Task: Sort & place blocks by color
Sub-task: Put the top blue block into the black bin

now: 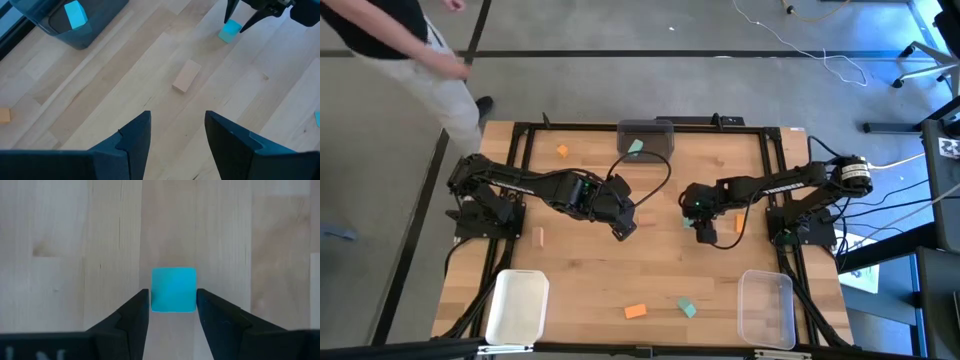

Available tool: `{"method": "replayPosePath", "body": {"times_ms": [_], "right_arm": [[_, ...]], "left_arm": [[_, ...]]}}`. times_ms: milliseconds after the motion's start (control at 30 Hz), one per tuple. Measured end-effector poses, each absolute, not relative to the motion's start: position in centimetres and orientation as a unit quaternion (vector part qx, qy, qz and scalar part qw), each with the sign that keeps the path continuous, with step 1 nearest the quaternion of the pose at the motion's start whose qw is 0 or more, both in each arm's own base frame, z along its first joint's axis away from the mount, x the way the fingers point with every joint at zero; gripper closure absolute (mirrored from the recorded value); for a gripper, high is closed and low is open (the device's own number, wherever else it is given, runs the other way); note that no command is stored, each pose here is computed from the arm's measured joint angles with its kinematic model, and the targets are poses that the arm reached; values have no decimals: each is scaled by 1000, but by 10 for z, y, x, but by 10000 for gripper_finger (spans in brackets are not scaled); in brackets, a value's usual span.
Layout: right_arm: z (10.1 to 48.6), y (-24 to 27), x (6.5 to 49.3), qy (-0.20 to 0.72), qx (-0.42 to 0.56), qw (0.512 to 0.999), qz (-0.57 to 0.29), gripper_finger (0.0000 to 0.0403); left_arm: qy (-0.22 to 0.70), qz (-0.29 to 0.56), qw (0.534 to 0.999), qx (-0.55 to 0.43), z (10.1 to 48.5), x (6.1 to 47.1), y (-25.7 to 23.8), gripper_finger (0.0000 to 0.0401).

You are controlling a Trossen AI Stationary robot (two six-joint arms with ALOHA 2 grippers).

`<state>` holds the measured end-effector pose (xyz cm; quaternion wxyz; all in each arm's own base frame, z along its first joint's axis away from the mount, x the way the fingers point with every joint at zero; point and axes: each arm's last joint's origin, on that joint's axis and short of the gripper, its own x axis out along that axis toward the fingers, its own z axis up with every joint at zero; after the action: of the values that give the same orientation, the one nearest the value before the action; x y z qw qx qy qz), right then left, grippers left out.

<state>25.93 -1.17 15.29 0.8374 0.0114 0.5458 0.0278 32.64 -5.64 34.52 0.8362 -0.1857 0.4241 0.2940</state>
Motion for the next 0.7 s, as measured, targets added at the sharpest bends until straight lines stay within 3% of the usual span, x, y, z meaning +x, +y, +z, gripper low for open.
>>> {"method": "replayPosePath", "body": {"times_ms": [333,533,700], "right_arm": [[129,-12,270,560,13,828,22,236],[126,-13,274,555,12,832,22,270],[133,-13,272,541,20,841,16,270]], "left_arm": [[423,296,836,-184,345,326,-56,222],[423,296,836,-184,345,326,-56,222],[423,296,836,-184,345,326,-56,222]]}}
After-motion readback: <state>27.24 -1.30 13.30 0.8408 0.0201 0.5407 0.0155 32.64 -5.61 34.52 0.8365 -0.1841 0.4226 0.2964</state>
